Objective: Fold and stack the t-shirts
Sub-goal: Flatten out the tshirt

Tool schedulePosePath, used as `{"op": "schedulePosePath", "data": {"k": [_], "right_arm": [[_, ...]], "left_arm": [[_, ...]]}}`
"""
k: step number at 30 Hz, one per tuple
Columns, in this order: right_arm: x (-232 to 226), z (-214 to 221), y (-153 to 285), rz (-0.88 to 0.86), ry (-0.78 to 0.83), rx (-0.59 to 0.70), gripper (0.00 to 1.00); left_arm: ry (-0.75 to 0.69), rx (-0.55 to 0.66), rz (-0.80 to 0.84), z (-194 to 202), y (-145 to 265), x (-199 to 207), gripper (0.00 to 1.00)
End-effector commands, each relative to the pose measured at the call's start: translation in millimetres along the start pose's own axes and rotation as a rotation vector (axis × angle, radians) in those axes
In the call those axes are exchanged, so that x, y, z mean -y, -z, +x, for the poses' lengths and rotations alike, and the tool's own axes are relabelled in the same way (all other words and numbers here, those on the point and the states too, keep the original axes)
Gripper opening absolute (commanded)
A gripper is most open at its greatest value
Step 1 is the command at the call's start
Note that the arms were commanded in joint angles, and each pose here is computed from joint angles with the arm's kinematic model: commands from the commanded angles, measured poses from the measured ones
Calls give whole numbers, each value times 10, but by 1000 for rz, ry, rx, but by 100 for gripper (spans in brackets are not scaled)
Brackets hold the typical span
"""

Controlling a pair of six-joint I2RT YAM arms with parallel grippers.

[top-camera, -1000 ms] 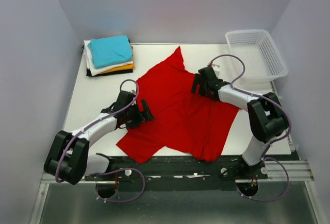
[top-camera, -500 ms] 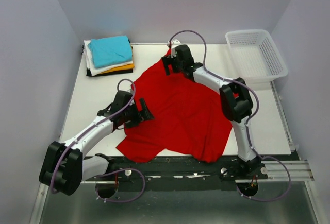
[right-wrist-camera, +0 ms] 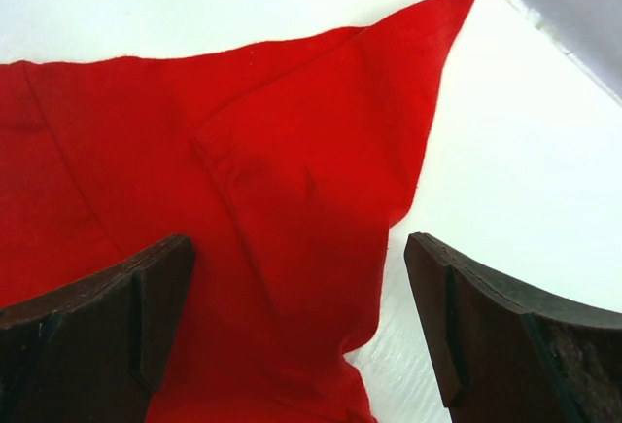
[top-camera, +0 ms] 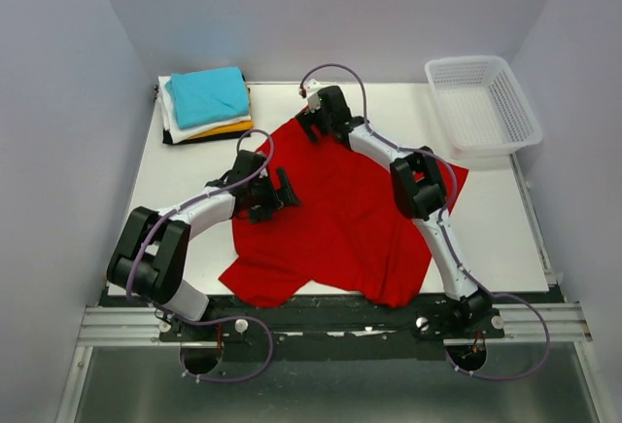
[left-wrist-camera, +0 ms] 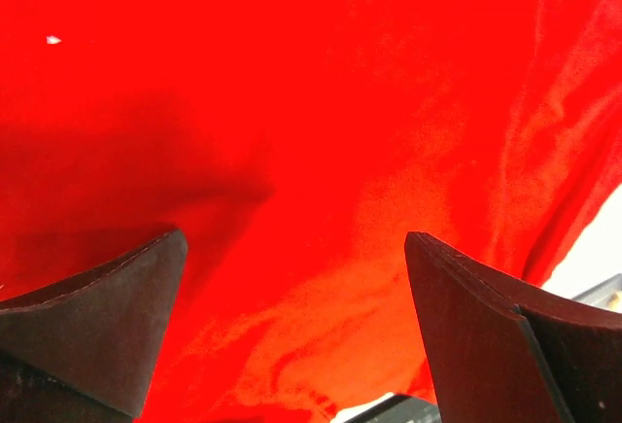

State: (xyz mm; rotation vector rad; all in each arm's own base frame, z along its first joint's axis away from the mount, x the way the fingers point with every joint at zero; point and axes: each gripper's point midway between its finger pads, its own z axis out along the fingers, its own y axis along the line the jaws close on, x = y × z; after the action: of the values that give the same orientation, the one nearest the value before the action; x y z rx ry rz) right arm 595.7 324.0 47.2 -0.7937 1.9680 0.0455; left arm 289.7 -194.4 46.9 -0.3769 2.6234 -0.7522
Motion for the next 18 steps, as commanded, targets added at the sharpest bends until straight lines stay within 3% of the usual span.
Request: {"op": "schedulePosePath", "data": {"k": [1, 7, 18], "right_arm": [[135, 206, -154, 86, 77, -44, 100], [365, 81, -174, 199, 86, -11, 100], [687, -40, -156, 230, 69, 43, 100]], "left_arm": [[23, -38, -70, 139, -47, -197, 99], [39, -113, -101, 403, -51, -387, 99], [55, -106, -191, 499, 56, -616, 99]]}}
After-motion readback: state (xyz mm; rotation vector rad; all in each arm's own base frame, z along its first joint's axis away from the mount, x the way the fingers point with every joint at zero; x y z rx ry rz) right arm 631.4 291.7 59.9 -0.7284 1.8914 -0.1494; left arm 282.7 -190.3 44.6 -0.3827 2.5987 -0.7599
